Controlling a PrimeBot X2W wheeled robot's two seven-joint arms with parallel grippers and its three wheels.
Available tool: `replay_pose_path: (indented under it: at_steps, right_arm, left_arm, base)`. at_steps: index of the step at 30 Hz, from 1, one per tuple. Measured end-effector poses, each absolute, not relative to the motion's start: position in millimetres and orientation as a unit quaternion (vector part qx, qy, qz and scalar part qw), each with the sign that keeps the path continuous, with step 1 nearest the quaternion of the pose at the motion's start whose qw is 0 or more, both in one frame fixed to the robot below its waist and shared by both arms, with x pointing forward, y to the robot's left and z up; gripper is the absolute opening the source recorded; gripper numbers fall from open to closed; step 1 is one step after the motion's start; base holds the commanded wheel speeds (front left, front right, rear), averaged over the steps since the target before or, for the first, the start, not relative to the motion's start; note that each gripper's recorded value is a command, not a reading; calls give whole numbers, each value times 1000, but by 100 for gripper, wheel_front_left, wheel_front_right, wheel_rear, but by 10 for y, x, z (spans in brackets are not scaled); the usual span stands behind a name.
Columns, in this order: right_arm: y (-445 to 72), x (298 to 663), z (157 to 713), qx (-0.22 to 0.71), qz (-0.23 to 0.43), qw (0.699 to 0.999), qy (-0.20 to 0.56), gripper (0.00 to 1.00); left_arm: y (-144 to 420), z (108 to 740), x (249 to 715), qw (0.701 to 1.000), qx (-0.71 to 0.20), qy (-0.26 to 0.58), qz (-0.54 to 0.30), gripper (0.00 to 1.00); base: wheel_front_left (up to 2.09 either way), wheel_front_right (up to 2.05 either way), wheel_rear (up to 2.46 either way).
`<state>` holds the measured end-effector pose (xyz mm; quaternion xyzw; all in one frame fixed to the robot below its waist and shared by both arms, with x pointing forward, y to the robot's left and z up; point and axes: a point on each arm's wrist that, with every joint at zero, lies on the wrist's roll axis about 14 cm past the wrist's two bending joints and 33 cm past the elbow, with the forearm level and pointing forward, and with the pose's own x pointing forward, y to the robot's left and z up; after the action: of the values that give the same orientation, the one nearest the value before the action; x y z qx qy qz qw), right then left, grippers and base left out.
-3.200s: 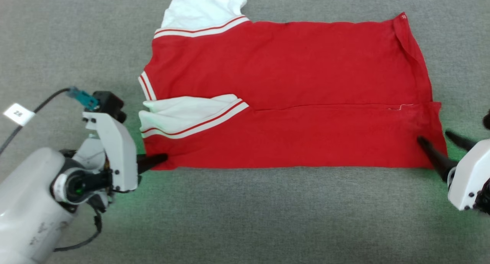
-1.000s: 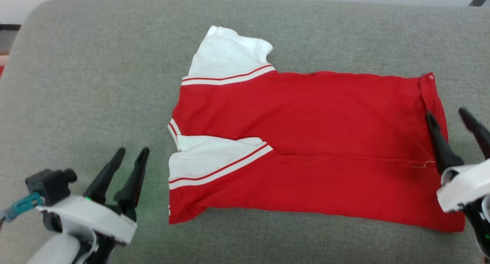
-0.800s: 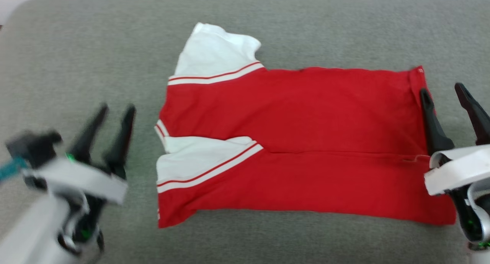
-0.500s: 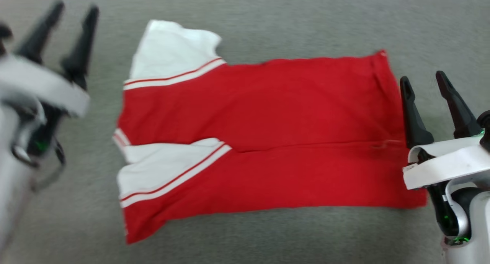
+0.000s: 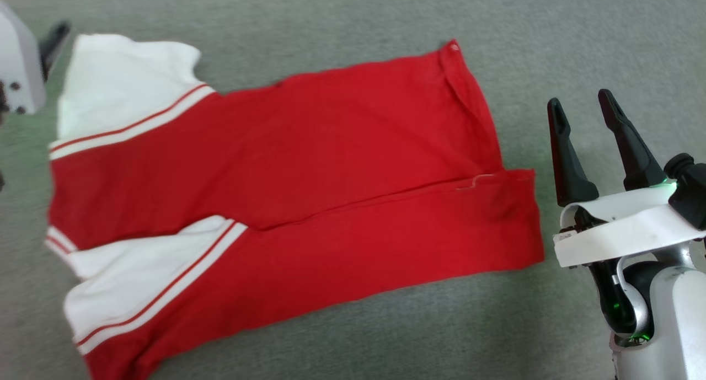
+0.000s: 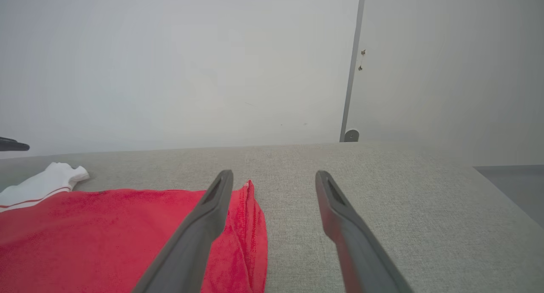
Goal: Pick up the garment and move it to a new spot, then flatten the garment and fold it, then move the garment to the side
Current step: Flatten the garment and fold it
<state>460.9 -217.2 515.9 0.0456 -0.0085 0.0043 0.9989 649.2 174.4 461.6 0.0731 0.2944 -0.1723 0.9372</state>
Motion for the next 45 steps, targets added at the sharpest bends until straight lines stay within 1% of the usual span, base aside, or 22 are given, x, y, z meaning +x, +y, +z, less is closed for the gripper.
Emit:
replay_pose_path:
  at_steps: [4, 10, 12, 14, 19, 20, 21, 22, 23, 24, 25, 29, 32, 35, 37, 40, 43, 45]
  right_arm:
    - [-2256, 4580, 5054, 42, -8, 999, 9, 100]
    - [-2334, 4556, 4935, 38, -20, 999, 26, 100]
    - [-2352, 4552, 4916, 38, -23, 999, 28, 100]
    - [-2364, 4554, 4905, 36, -25, 999, 31, 100]
    - [-2351, 4625, 4904, 29, -16, 999, 37, 100]
    - [-2337, 4645, 4913, 28, -12, 999, 37, 100]
    - [-2311, 4667, 4916, 27, -6, 999, 38, 100]
    - [-2282, 4686, 4912, 26, -1, 999, 40, 100]
    - [-2249, 4712, 4906, 24, 7, 999, 44, 100]
    - [-2202, 4746, 4910, 20, 18, 998, 48, 100]
    - [-2153, 4795, 4950, 22, 29, 998, 47, 100]
    - [-2123, 5050, 5110, -2, 56, 997, 57, 100]
    - [-2049, 5270, 4998, -23, 82, 989, 120, 100]
    - [-1980, 5478, 4839, -10, 99, 977, 188, 100]
    - [-1984, 5606, 4726, -31, 104, 965, 239, 100]
    - [-1918, 5650, 4445, -38, 118, 938, 323, 100]
    - [-1889, 5678, 4234, -71, 127, 914, 379, 100]
    - [-1825, 5655, 4084, -55, 134, 901, 409, 100]
  left_arm:
    - [1708, 4288, 6429, 897, 57, 402, -174, 100]
    - [1607, 4016, 6362, 856, 49, 479, -191, 100]
    - [1605, 3978, 6375, 850, 51, 488, -191, 100]
    - [1595, 3951, 6409, 852, 45, 486, -191, 100]
    - [1586, 3886, 6455, 855, 61, 477, -192, 100]
    - [1567, 3878, 6444, 854, 55, 479, -194, 98]
    - [1520, 3880, 6431, 854, 46, 479, -200, 81]
    - [1504, 3885, 6425, 854, 36, 479, -202, 49]
    - [1497, 3885, 6419, 854, 32, 477, -204, 39]
    - [1485, 3882, 6406, 854, 38, 474, -208, 12]
    - [1478, 3882, 6392, 854, 44, 472, -212, 0]
    - [1430, 3901, 6374, 860, 38, 459, -221, 0]
    - [1400, 3925, 6368, 860, 35, 455, -227, 0]
    - [1396, 3941, 6378, 862, 35, 451, -230, 0]
    - [1395, 3947, 6381, 862, 34, 450, -231, 0]
    - [1395, 3953, 6387, 864, 33, 446, -234, 0]
    - [1389, 3956, 6399, 866, 36, 439, -237, 0]
    - [1395, 3954, 6403, 867, 37, 436, -238, 0]
  base:
    - [0, 0, 0]
    - [0, 0, 0]
    - [0, 0, 0]
    - [0, 0, 0]
    - [0, 0, 0]
    - [0, 0, 0]
    - [0, 0, 0]
    - [0, 0, 0]
    - [0, 0, 0]
    - [0, 0, 0]
    - [0, 0, 0]
    - [0, 0, 0]
    - [0, 0, 0]
    - [0, 0, 0]
    - [0, 0, 0]
    - [0, 0, 0]
    - [0, 0, 0]
    - [0, 0, 0]
